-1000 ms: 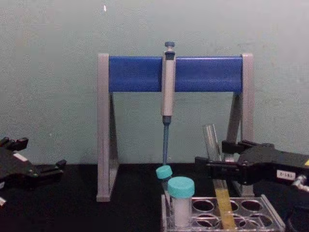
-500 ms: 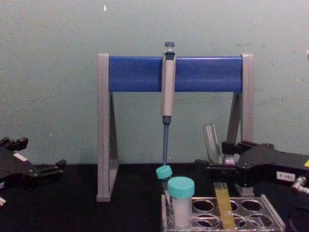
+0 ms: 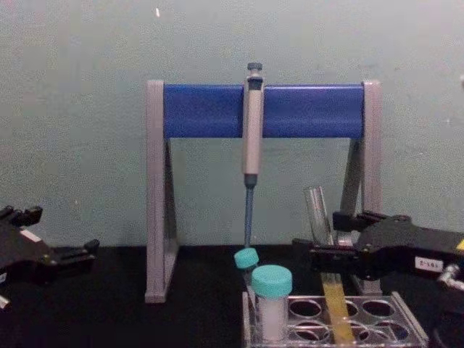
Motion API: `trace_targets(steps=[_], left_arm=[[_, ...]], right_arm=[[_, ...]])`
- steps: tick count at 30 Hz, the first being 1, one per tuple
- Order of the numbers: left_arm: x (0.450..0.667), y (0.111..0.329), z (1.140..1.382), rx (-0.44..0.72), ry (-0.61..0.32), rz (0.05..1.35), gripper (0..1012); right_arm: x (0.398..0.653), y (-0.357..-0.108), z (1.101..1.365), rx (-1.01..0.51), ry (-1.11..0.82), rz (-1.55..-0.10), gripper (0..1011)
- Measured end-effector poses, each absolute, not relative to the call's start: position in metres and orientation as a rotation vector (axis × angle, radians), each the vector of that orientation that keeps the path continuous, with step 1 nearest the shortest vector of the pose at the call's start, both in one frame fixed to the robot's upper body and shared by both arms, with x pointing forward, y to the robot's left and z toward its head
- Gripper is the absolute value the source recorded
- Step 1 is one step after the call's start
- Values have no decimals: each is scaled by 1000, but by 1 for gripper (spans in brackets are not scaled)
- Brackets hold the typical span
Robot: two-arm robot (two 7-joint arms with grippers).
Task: Pick up the test tube from the test tube rack, shake it, then place it back into the test tube rack.
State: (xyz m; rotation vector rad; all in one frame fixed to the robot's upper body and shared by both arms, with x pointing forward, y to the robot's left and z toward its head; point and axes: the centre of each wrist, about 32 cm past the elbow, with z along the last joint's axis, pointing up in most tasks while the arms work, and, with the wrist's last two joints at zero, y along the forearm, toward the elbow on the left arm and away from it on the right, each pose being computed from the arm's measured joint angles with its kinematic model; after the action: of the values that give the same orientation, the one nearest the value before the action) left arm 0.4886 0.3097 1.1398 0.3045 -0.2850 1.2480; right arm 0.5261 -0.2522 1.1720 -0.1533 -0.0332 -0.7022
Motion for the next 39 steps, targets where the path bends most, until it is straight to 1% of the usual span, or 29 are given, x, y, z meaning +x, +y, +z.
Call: trace_targets(steps=[6, 11, 13, 14, 15, 17, 19, 21, 22, 24, 25, 26, 28, 30, 32, 33, 39], left_arm=[[489, 310, 1140, 304, -285, 1248, 1001], [489, 310, 1140, 304, -285, 1248, 1001], [489, 310, 1140, 304, -285, 1248, 1001], [489, 310, 1140, 304, -285, 1248, 1001], [489, 310, 1140, 304, -285, 1248, 1001], [489, 310, 1140, 304, -285, 1248, 1001], [489, 310, 1140, 304, -285, 1248, 1001], [489, 310, 1140, 304, -285, 1248, 1001], [489, 310, 1140, 304, -285, 1248, 1001], [489, 310, 1140, 304, -285, 1248, 1001], [489, 310, 1140, 304, -285, 1248, 1001], [489, 310, 1140, 304, -285, 1248, 1001], [489, 310, 1140, 304, -285, 1248, 1001], [489, 310, 1140, 304, -285, 1248, 1001], [489, 310, 1140, 304, -285, 1248, 1001], [489, 310, 1140, 304, -285, 1248, 1001], [489, 310, 1140, 304, -285, 1248, 1001]], right_arm=[[526, -252, 1172, -152, -32, -703, 1000], [526, -252, 1172, -152, -32, -703, 910], [526, -252, 1172, -152, -32, -703, 849], [526, -252, 1172, -151, -32, -703, 835], [526, -252, 1172, -151, -31, -703, 785], [526, -252, 1172, -151, -31, -703, 738], [526, -252, 1172, -151, -31, -703, 662], [526, -252, 1172, -151, -31, -703, 621], [526, -252, 1172, -151, -31, -703, 561], [526, -252, 1172, -151, -31, -703, 529], [526, -252, 1172, -151, -31, -703, 497], [526, -252, 1172, -151, -31, -703, 439], [526, -252, 1172, -151, -31, -703, 382], [526, -252, 1172, -151, -31, -703, 294], [526, -252, 1172, -151, -31, -703, 242], [526, -252, 1172, -151, -31, -703, 229], [526, -252, 1172, -151, -31, -703, 229]])
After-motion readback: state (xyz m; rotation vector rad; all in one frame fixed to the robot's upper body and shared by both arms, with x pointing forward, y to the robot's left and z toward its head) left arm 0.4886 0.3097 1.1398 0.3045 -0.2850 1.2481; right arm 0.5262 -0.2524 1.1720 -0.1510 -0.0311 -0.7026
